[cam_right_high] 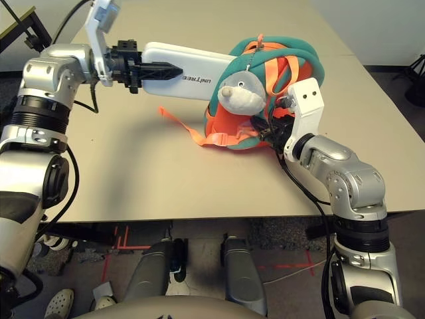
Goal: Put the pencil case into the backpack and zip it.
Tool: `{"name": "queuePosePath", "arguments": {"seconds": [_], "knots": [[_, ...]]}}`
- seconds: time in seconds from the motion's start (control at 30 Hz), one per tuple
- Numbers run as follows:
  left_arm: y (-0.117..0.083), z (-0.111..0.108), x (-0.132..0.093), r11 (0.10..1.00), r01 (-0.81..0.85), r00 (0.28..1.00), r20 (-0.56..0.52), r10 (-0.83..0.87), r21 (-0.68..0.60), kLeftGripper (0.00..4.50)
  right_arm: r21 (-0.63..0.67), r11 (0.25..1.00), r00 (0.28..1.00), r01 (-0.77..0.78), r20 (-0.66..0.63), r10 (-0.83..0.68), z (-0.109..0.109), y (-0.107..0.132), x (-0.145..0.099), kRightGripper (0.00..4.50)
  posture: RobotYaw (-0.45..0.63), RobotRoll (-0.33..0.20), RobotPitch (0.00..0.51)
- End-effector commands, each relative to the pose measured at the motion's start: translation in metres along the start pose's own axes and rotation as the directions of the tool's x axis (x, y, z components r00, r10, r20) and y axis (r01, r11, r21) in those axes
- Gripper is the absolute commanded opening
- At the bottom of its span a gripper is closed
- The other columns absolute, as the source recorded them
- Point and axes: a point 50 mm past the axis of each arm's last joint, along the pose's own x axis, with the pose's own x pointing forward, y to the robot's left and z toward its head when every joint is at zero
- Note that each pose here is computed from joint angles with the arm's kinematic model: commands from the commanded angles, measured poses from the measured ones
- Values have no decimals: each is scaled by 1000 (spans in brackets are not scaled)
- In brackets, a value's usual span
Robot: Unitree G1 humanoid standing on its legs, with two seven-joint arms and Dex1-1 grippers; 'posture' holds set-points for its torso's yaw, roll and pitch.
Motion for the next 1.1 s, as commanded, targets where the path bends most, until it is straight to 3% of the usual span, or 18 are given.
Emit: {"name": "queuePosePath", "arguments": {"seconds": [0.03, 0.13, 0.27, 0.3, 0.53, 0.77, 1.1], "knots": [[-3, -12, 32, 1000, 29, 999, -27, -29, 5, 1190, -5, 1000, 1000, 24, 1, -24, 1, -5, 2, 751, -180, 0, 124], [-5, -22, 52, 1000, 7, 1000, -19, -7, 3, 1190, -3, 1000, 1000, 23, 5, -23, 1, -5, 5, 751, -180, 0, 124], [-3, -26, 59, 997, -74, 997, 13, 74, 6, 1190, -10, 1000, 1000, 19, 10, -19, 2, -4, 7, 751, -184, 0, 106], [-3, -26, 59, 997, -82, 996, 22, 82, 2, 1924, -12, 1000, 1000, 18, 12, -18, 2, -4, 7, 751, -186, 0, 105], [7, -19, 22, 986, -162, 978, 123, 167, -48, 4457, -14, 1000, 1000, 12, 12, -12, 2, -2, 8, 751, -182, 0, 109], [7, -32, -21, 957, -270, 949, 140, 284, -108, 4500, -11, 1000, 1000, 2, 7, -2, 0, 0, 9, 751, -166, 0, 120], [-3, -45, -36, 937, -310, 935, 125, 331, -164, 4500, -9, 1000, 1000, -13, 3, 13, -1, 2, 13, 751, -153, 0, 131]]}}
